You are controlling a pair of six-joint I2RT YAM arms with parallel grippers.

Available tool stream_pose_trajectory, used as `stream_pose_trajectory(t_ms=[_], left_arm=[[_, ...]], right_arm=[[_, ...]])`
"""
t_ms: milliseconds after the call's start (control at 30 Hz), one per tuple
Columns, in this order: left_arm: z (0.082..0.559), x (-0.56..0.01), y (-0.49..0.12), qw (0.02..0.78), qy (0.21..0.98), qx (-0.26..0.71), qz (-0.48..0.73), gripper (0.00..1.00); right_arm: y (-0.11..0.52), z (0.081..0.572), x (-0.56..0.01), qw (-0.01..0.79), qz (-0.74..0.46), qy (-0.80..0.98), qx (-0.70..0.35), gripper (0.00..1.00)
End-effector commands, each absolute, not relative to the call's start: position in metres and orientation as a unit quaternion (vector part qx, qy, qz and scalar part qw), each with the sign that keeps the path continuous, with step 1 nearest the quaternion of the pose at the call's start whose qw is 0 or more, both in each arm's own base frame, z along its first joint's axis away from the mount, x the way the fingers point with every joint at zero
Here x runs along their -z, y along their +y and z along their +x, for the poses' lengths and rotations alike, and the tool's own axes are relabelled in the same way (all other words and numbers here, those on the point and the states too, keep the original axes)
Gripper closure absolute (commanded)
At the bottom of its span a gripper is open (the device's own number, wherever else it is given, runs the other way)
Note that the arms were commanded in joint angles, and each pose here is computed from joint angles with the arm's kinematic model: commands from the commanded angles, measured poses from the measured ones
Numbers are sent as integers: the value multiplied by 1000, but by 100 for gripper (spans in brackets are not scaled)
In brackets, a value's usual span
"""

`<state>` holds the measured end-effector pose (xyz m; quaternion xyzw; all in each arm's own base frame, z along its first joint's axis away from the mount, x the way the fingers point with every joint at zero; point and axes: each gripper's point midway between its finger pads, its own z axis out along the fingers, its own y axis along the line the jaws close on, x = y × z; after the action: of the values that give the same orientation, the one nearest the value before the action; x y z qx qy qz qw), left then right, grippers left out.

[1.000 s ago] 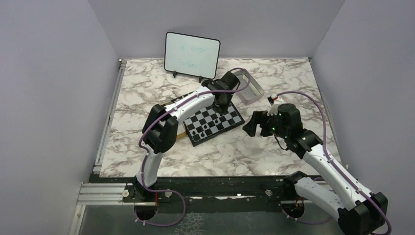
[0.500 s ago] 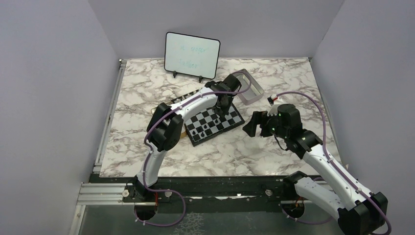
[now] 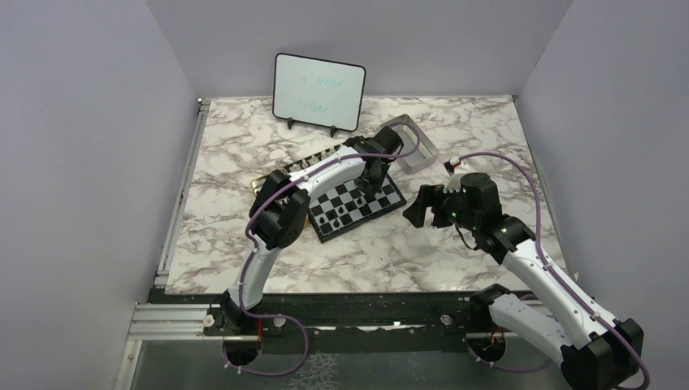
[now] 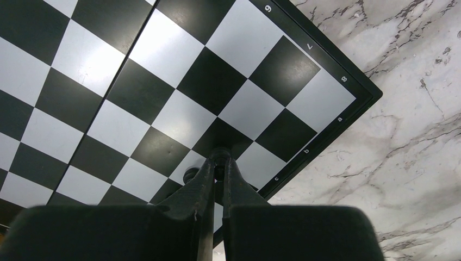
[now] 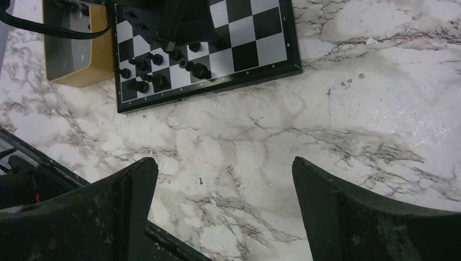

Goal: Set up the chess pieces on the board
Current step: Place the chess piece on the chessboard.

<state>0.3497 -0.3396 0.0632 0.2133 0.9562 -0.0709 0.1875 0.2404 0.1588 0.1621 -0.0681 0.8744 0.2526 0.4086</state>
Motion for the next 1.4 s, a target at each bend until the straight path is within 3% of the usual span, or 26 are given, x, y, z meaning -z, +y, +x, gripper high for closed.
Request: stream_pose_trajectory(t_ms=[0,367,700,1367], left_arm=[[350,-65,-348,190,954,77,220,93],[349,-57,-346,183,955,71,223,90],[352,-64,-348,193,953,72,223,76],[365,-135,-332,277,939,64,192,71]], right_arm=[[156,244,-163,418,-62,872,-248,0],[155,244,-164,419,-61,872,-248,0],[156,244,-164,418,-61,872,-248,0],[158,244,-163,416,-67,871,-253,0]])
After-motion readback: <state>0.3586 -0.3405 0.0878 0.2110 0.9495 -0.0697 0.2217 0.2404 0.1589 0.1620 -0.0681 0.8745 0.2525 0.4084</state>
